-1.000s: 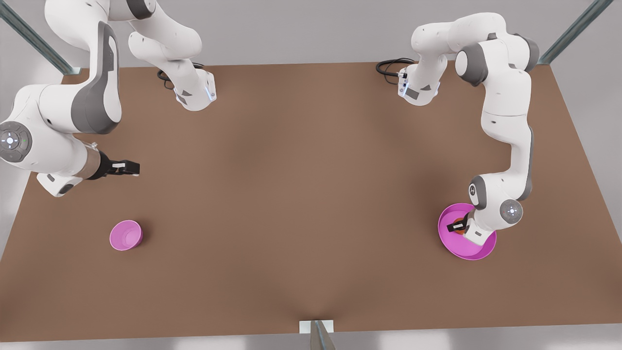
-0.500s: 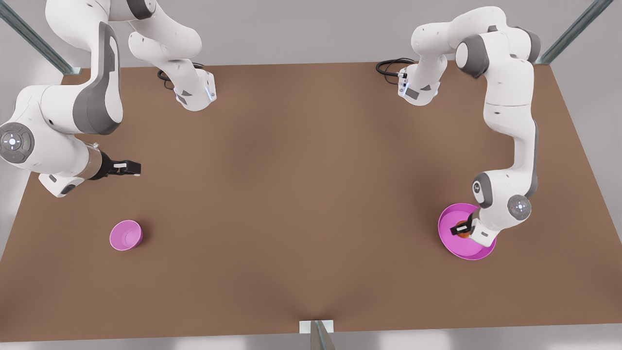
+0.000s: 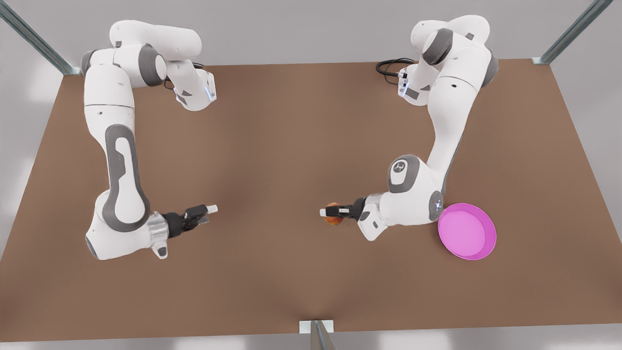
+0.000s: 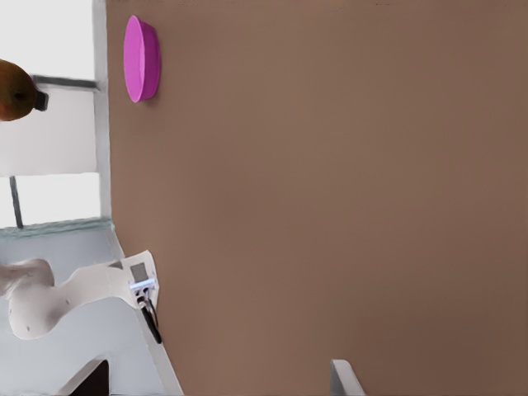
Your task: Use the left arm to pick up the apple from the plate, transfer it to the gripper of the right arm, and then use the right arm to place it into the bowl
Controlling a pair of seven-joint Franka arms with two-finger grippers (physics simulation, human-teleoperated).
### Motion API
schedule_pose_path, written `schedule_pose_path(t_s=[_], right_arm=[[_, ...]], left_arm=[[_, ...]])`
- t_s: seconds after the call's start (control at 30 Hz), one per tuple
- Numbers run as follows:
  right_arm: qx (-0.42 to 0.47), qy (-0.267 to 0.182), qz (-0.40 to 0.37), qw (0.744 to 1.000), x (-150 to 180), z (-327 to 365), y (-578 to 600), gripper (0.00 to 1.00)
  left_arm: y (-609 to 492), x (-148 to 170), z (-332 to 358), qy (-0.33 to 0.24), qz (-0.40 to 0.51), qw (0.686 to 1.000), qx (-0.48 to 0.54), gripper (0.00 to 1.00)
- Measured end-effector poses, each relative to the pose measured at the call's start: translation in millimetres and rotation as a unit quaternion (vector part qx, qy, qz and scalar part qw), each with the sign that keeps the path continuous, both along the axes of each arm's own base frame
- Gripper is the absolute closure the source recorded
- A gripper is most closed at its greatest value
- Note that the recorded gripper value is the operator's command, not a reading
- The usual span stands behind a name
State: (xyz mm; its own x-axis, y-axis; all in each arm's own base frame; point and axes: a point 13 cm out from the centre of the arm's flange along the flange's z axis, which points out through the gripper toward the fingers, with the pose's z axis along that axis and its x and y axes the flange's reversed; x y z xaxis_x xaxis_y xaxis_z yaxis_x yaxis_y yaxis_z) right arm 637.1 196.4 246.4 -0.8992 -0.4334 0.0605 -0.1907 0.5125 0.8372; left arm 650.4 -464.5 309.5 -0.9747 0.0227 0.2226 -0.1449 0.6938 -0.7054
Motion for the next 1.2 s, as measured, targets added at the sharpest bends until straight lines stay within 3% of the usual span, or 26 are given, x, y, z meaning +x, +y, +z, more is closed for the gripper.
schedule_pose_path(t_s=[0.13,0.23,0.47,0.63,0.93,1.2], right_arm=[[0.133,-0.104,0.019,0.985,16.7,3.4,66.6,0.00],[0.198,-0.181,0.016,0.963,32.1,2.1,97.8,0.00],[0.328,-0.328,0.021,0.886,42.9,20.8,160.8,0.00],[0.369,-0.424,0.026,0.827,45.1,39.8,193.3,0.00],[0.398,-0.513,0.029,0.760,26.8,49.0,220.9,0.00],[0.393,-0.558,0.034,0.730,9.4,43.4,236.2,0.00]], left_arm=[[-45.6,-22.6,0.6,0.075,0.001,0.992,-0.097,0.34],[-58.1,-25.3,4.1,0.091,0.003,0.986,-0.139,0.34],[-64.0,-20.6,5.0,0.060,-0.010,0.980,-0.189,0.34],[-64.7,-18.7,-0.1,0.029,-0.027,0.979,-0.202,0.34],[-65.0,-13.9,-9.5,-0.022,-0.048,0.975,-0.214,0.34],[-71.5,-11.0,-8.6,-0.057,-0.054,0.972,-0.223,0.34]])
